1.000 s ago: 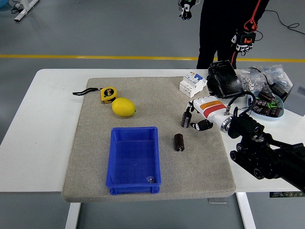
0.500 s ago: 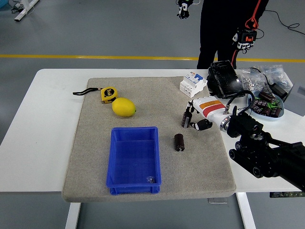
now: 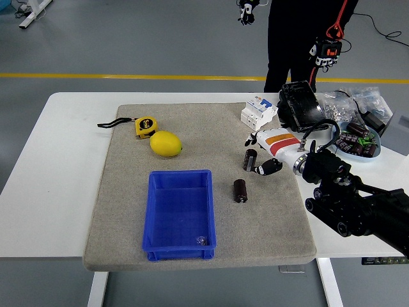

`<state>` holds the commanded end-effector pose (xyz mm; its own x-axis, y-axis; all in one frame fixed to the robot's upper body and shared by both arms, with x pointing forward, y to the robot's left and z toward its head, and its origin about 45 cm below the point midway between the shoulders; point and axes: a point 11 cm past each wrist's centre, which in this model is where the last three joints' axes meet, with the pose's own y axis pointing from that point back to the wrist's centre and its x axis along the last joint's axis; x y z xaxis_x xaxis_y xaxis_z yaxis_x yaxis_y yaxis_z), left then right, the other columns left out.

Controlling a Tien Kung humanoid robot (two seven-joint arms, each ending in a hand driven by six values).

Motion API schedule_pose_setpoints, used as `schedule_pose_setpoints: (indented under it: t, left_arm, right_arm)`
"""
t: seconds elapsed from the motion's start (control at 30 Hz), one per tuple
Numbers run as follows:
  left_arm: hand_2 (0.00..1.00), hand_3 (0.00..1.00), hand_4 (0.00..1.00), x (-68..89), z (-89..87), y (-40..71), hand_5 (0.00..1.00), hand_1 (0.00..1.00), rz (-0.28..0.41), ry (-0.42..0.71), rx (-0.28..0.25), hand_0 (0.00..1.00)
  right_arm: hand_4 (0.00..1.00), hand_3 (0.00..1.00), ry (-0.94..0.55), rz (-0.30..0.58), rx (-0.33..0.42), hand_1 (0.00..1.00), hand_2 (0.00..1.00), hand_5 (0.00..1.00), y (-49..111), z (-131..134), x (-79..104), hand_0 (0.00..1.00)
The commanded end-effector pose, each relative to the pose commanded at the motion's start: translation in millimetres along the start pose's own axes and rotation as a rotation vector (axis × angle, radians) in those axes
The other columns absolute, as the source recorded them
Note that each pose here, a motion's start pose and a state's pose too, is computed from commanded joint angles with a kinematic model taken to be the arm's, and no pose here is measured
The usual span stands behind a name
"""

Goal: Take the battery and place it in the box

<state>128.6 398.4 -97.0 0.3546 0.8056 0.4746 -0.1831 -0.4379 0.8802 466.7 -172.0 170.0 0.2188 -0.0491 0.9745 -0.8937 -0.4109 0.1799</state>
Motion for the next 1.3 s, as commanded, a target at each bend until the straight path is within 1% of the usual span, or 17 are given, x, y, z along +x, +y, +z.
schedule_pose_setpoints:
  t: [0.13, 0.17, 0.33, 0.37, 0.53, 0.57, 0.73, 0.77, 0.93, 0.97, 1.13, 1.17, 1.3]
  left_arm:
    - [0.628, 0.581, 0.628, 0.2, 0.4, 0.0, 0.591, 0.583, 0.000, 0.000, -0.001, 0.563]
    - [0.629, 0.580, 0.628, 0.2, 0.4, 0.0, 0.591, 0.585, 0.000, 0.000, -0.001, 0.563]
    - [0.629, 0.580, 0.628, 0.7, 1.2, 0.1, 0.591, 0.585, 0.001, -0.002, -0.003, 0.563]
    - [0.629, 0.580, 0.628, 0.8, 1.4, 0.1, 0.591, 0.583, 0.001, -0.002, -0.003, 0.561]
    - [0.629, 0.580, 0.628, 1.1, 2.3, 0.2, 0.591, 0.583, 0.002, -0.001, -0.005, 0.561]
    - [0.629, 0.581, 0.628, 1.1, 2.5, 0.2, 0.591, 0.585, 0.002, 0.000, -0.005, 0.560]
    - [0.629, 0.581, 0.628, 1.0, 3.1, 0.3, 0.591, 0.585, 0.002, 0.000, -0.006, 0.560]
    - [0.628, 0.580, 0.628, 1.0, 3.1, 0.3, 0.591, 0.582, 0.002, 0.000, -0.006, 0.559]
    - [0.628, 0.580, 0.628, 0.8, 3.1, 0.3, 0.591, 0.582, 0.001, -0.001, -0.006, 0.559]
    - [0.628, 0.580, 0.628, 0.8, 3.0, 0.3, 0.591, 0.584, 0.001, -0.001, -0.006, 0.559]
    - [0.628, 0.580, 0.628, 0.7, 2.7, 0.2, 0.591, 0.584, 0.000, -0.001, -0.006, 0.559]
    - [0.626, 0.580, 0.628, 0.7, 2.5, 0.2, 0.591, 0.582, 0.000, -0.001, -0.005, 0.559]
    - [0.626, 0.580, 0.628, 0.2, 0.7, 0.0, 0.591, 0.582, 0.000, -0.004, -0.002, 0.559]
  right_arm:
    - [0.877, 0.662, 0.001, 0.011, 0.004, 0.560, 0.687, 0.201, -0.5, -1.4, 1.5, 0.496]
    - [0.860, 0.625, 0.001, 0.013, 0.005, 0.535, 0.647, 0.204, -0.5, -1.7, 1.6, 0.478]
    - [0.860, 0.625, 0.001, 0.016, 0.008, 0.535, 0.647, 0.204, -0.8, -3.3, 1.2, 0.478]
    - [0.837, 0.583, 0.001, 0.015, 0.009, 0.528, 0.603, 0.203, -0.8, -3.7, 0.9, 0.476]
    - [0.837, 0.583, 0.004, 0.012, 0.007, 0.528, 0.603, 0.203, -0.6, -3.6, -0.5, 0.476]
    - [0.813, 0.528, 0.004, 0.011, 0.006, 0.505, 0.572, 0.202, -0.6, -3.4, -0.8, 0.473]
    - [0.813, 0.528, 0.005, 0.012, 0.007, 0.505, 0.572, 0.202, -0.6, -4.0, -1.2, 0.473]
    - [0.796, 0.503, 0.006, 0.012, 0.006, 0.475, 0.540, 0.197, -0.6, -4.0, -1.3, 0.460]
    - [0.796, 0.503, 0.005, 0.011, 0.005, 0.475, 0.540, 0.197, -0.1, -3.8, -2.6, 0.460]
    - [0.779, 0.494, 0.005, 0.011, 0.005, 0.441, 0.494, 0.188, 0.0, -3.8, -2.8, 0.437]
    - [0.779, 0.494, 0.006, 0.013, 0.007, 0.441, 0.494, 0.188, 0.1, -4.4, -2.9, 0.437]
    - [0.772, 0.490, 0.005, 0.014, 0.007, 0.420, 0.463, 0.186, 0.1, -4.5, -2.9, 0.428]
    - [0.772, 0.490, 0.005, 0.018, 0.010, 0.420, 0.463, 0.186, 0.4, -5.1, -2.5, 0.428]
